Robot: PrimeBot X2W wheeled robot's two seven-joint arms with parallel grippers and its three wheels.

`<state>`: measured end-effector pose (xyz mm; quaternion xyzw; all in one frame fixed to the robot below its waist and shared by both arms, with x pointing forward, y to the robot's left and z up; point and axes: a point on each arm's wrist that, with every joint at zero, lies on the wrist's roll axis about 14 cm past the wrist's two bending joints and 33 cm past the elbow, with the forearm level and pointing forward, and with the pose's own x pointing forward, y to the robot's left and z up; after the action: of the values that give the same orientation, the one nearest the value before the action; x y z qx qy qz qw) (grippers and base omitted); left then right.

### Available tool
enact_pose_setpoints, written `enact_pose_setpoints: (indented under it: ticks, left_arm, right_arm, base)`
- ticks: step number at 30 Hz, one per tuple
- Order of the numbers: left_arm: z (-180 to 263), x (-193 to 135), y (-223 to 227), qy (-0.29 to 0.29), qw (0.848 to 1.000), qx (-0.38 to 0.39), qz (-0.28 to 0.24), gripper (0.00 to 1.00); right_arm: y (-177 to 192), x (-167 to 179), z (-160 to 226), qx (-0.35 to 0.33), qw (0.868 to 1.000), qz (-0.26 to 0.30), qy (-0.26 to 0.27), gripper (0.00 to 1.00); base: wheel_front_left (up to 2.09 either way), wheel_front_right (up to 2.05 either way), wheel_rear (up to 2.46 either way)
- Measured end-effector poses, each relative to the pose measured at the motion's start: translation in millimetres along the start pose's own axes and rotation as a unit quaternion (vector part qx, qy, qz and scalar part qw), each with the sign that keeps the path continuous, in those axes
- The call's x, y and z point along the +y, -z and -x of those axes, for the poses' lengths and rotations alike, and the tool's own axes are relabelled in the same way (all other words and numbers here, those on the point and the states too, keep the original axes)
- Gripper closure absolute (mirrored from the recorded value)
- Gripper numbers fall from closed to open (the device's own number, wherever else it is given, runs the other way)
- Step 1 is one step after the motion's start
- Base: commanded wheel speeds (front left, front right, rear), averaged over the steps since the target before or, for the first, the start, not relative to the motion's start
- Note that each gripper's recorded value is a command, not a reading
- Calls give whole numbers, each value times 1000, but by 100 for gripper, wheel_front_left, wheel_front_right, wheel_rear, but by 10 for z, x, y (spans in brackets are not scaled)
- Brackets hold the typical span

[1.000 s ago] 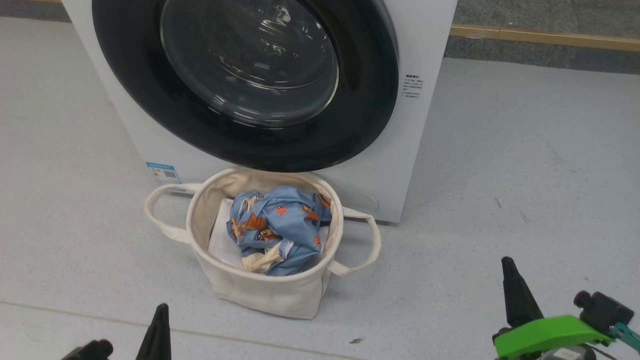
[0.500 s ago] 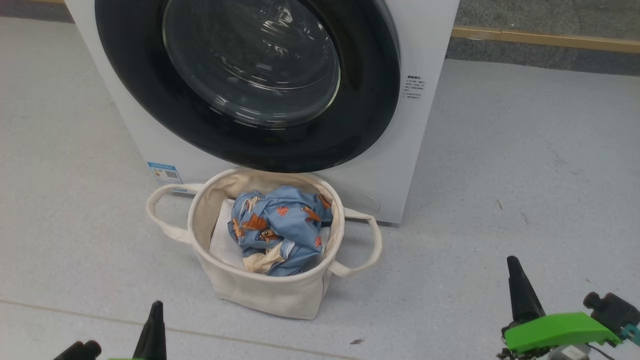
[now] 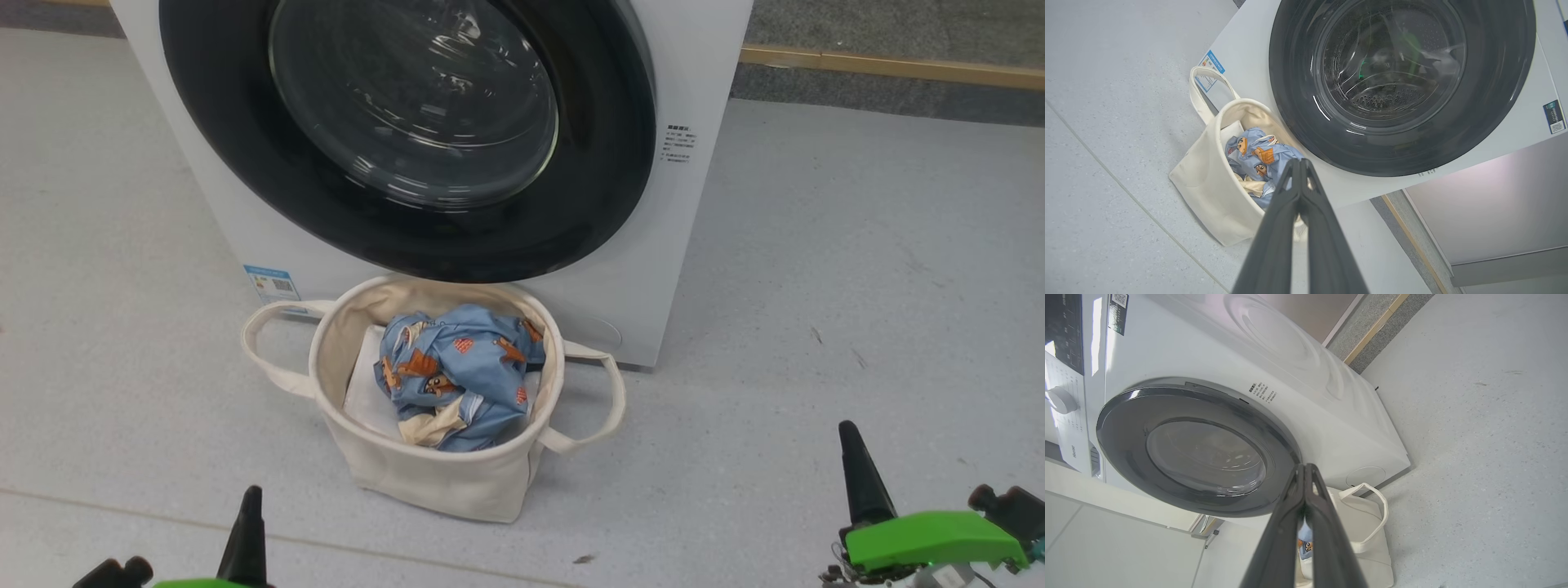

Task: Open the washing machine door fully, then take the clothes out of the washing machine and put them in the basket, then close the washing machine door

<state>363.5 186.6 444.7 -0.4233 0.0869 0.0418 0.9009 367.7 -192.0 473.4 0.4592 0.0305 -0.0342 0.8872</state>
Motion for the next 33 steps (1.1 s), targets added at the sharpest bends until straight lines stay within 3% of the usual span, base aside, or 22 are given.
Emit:
enact_pose_setpoints:
  ticks: [33]
  left_arm:
    - [-31,-109,-111,18,980,-2,199,100]
  right_arm:
    - [-62,-40,-29,4,984,-180,9,100]
  base:
    - [0,0,0]
